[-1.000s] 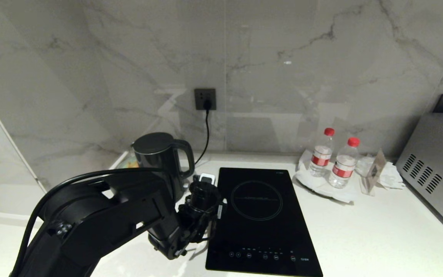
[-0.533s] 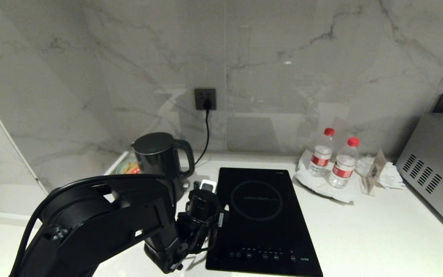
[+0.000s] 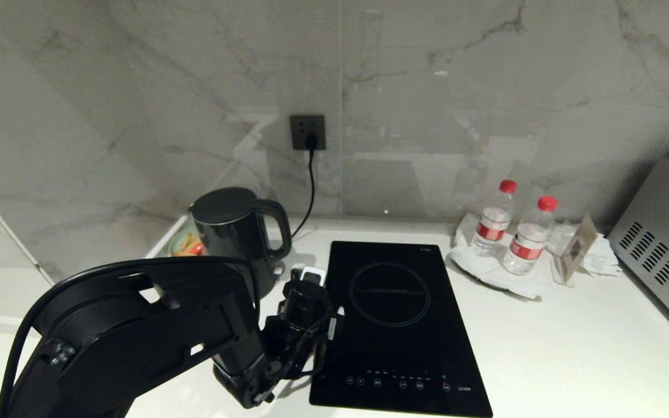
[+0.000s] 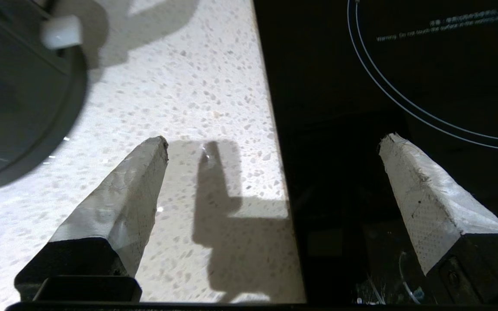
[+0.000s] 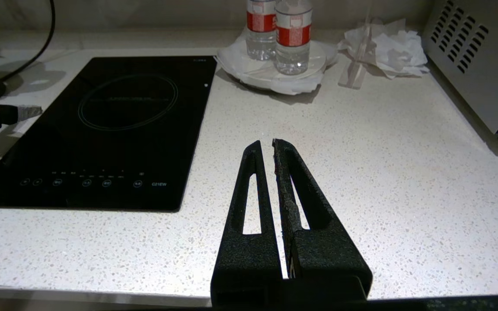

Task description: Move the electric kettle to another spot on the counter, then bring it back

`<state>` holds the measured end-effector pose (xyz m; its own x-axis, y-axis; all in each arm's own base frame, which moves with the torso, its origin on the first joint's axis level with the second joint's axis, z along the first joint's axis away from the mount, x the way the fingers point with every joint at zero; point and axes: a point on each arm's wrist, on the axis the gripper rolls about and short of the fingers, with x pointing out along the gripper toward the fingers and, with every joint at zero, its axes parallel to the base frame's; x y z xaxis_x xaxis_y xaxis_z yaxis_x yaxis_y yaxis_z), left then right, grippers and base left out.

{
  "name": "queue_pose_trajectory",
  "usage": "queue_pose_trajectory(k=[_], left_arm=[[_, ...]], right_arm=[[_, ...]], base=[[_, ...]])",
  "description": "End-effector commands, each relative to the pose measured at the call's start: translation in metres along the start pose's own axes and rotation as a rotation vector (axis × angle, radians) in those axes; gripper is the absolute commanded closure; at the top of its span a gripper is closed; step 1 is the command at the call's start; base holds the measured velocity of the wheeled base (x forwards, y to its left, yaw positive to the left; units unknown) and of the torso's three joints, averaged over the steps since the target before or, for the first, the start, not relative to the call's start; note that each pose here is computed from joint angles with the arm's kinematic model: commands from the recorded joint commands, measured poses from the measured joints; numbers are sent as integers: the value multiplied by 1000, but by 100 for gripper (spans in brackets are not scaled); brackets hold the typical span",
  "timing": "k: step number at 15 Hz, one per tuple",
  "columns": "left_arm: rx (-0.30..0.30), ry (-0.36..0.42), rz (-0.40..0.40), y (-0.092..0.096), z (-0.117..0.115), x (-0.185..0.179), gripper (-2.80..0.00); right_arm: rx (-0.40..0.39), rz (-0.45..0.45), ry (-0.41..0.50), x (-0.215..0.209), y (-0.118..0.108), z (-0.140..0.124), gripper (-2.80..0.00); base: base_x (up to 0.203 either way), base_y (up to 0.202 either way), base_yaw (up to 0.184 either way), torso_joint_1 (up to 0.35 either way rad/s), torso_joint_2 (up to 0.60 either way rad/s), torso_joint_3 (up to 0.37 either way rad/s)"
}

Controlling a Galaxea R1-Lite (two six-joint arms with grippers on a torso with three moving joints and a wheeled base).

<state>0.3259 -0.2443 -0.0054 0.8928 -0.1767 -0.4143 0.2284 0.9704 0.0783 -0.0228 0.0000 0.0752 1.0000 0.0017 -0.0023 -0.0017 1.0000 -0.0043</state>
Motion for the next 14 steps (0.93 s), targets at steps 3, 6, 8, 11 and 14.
queue_pose_trajectory(k=[3, 6, 8, 11, 14], left_arm=[[-9, -18, 1, 1, 7, -3, -280], [-10, -11, 2, 2, 5, -5, -280], [-23, -40, -8, 2, 8, -7, -280], [-52, -137, -26, 0, 21, -8, -280], [-92, -174, -23, -2, 33, -5, -280]], right_arm=[[0, 0, 1, 0, 0, 0, 0], [-1, 0, 1, 0, 0, 0, 0], [0, 1, 0, 0, 0, 0, 0], [0, 0, 1, 0, 0, 0, 0], [0, 1, 1, 0, 0, 0, 0]], base=[[0, 0, 0, 5, 2, -198], [0, 0, 0, 2, 0, -184], [0, 0, 0, 4, 2, -75], [0, 0, 0, 0, 0, 0], [0, 0, 0, 0, 0, 0]])
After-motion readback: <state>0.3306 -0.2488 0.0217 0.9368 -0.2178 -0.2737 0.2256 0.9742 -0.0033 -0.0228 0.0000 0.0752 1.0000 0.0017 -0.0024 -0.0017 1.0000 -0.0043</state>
